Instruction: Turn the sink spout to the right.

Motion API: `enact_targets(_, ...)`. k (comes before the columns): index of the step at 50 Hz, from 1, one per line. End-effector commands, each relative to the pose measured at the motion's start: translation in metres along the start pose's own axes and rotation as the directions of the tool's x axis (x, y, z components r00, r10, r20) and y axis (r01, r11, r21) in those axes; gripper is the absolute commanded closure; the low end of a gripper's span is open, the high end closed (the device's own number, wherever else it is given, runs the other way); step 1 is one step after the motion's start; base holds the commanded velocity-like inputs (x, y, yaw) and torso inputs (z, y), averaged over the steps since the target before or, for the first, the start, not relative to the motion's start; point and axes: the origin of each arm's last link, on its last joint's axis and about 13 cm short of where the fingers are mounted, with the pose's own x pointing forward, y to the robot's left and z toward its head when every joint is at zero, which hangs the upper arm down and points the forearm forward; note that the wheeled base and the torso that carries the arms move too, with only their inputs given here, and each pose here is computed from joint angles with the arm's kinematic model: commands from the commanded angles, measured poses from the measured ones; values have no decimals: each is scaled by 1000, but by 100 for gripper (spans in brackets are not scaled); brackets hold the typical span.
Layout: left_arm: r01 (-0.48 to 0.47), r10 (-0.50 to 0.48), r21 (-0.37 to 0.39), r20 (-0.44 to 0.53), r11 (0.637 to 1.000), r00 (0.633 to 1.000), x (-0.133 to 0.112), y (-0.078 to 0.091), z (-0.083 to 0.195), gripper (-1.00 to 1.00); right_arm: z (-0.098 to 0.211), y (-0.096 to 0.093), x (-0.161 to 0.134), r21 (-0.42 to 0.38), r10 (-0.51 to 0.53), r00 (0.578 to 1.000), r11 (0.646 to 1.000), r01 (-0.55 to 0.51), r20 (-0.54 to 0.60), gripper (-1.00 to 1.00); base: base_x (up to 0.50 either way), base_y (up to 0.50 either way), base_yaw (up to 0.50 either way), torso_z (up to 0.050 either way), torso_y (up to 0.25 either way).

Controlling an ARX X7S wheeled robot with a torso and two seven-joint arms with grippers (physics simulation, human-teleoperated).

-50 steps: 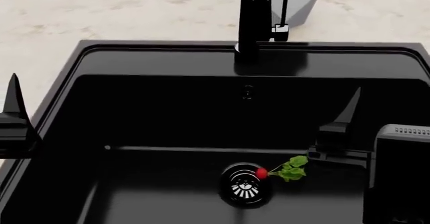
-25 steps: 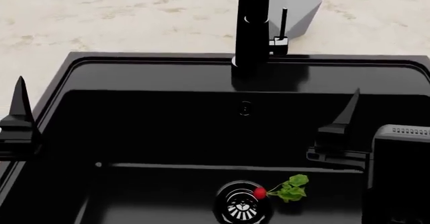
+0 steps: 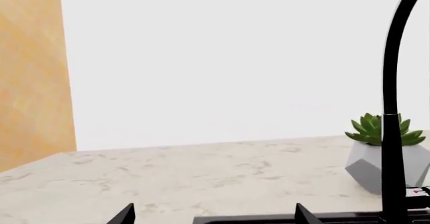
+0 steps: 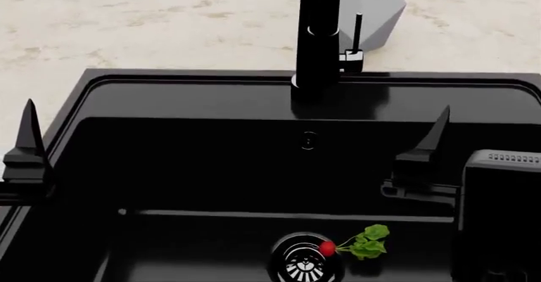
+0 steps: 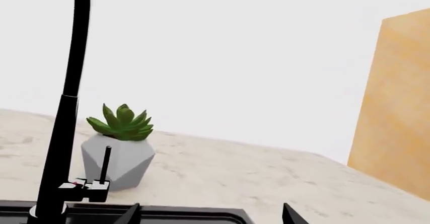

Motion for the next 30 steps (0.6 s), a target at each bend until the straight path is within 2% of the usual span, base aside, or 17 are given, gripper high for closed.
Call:
enact_targets(1, 4, -4, 2, -6, 1000, 1000, 0, -1, -3, -100, 16, 7, 1, 29, 45, 999, 999, -46, 26, -100, 0, 0, 0, 0, 0)
enact_targets(10, 0, 0, 5, -6, 1000, 1000, 1, -2, -1, -100, 24, 16, -3, 52, 90, 994, 994, -93, 58, -100, 0, 0, 0, 0, 0)
enact_targets(12, -20, 20, 29, -32, 999, 999, 2, -2, -1, -100, 27, 17, -3, 59, 95, 993, 993, -99, 64, -100, 0, 0, 0, 0, 0)
enact_targets(30, 2, -2, 11, -23, 1000, 1000, -1, -3, -6, -100, 55, 30, -8, 92, 175, 977, 978, -187, 125, -100, 0, 0, 0, 0, 0)
